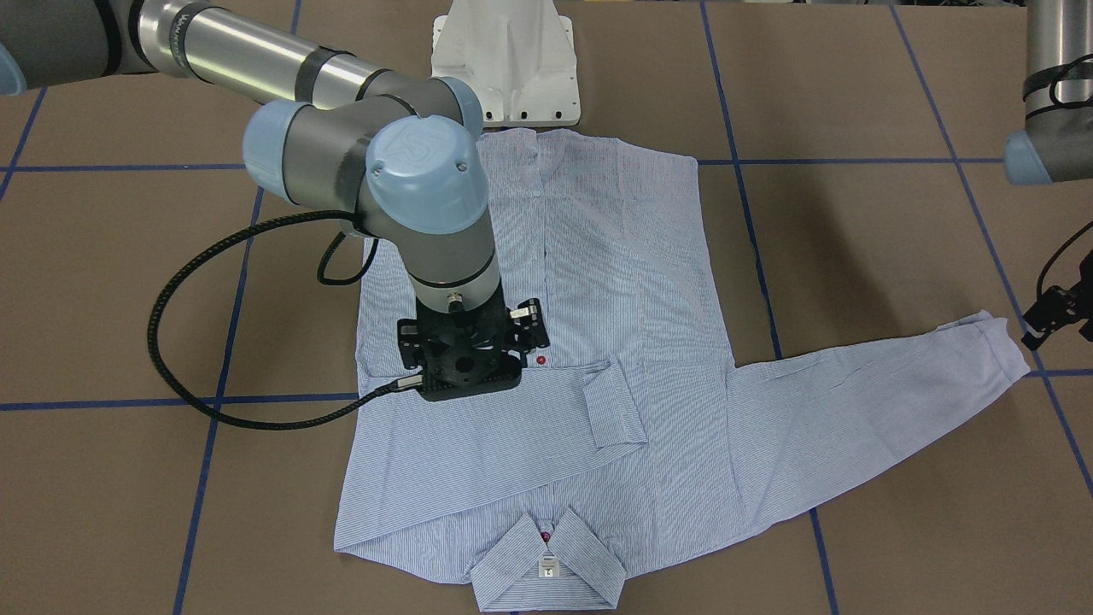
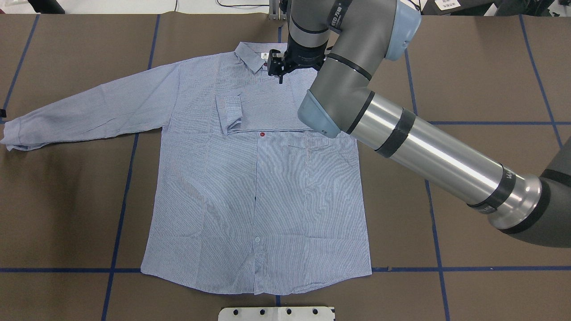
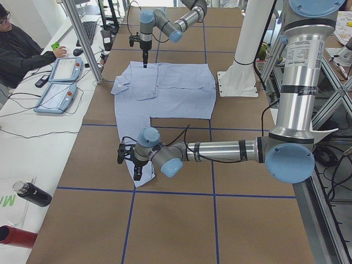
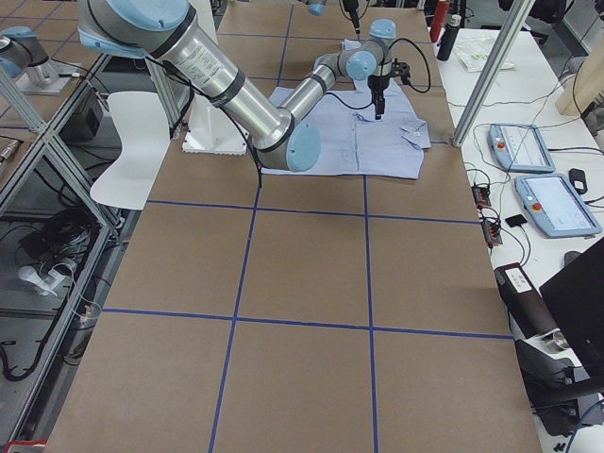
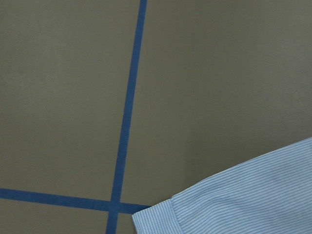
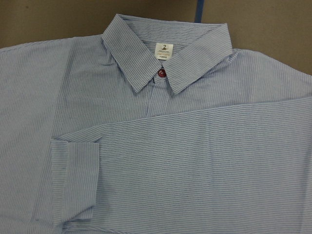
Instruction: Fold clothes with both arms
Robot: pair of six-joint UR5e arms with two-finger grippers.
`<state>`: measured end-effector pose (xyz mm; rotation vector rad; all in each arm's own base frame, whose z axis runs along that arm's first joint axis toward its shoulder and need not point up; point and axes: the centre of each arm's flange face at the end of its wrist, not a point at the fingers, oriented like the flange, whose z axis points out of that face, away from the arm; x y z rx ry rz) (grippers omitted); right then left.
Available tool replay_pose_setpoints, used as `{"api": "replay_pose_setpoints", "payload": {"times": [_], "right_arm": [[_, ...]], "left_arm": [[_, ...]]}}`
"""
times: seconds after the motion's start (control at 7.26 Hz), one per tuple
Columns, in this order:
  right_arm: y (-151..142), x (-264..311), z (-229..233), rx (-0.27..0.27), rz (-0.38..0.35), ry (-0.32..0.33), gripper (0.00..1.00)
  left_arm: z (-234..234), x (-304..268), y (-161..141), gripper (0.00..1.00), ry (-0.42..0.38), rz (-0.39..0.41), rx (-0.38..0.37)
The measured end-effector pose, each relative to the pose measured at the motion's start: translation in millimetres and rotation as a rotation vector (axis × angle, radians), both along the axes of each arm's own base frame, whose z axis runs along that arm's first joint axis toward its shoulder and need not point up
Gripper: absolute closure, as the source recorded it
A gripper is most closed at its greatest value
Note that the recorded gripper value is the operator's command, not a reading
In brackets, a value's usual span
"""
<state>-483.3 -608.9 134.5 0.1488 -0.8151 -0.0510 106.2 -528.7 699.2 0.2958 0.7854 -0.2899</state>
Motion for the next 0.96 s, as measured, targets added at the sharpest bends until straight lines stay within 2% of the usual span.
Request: {"api": "replay_pose_setpoints", "payload": {"times": [0.55, 0.96], "right_arm": [[8, 18, 14, 0.001, -0.006, 0.01, 0.01], [8, 19, 14, 0.003, -0.004, 0.01, 0.01]], "left_arm": [[13, 50, 13, 0.3, 0.005, -0.021, -0.017], [10, 53, 14, 0.29, 0.006, -0.018, -0.008]]}}
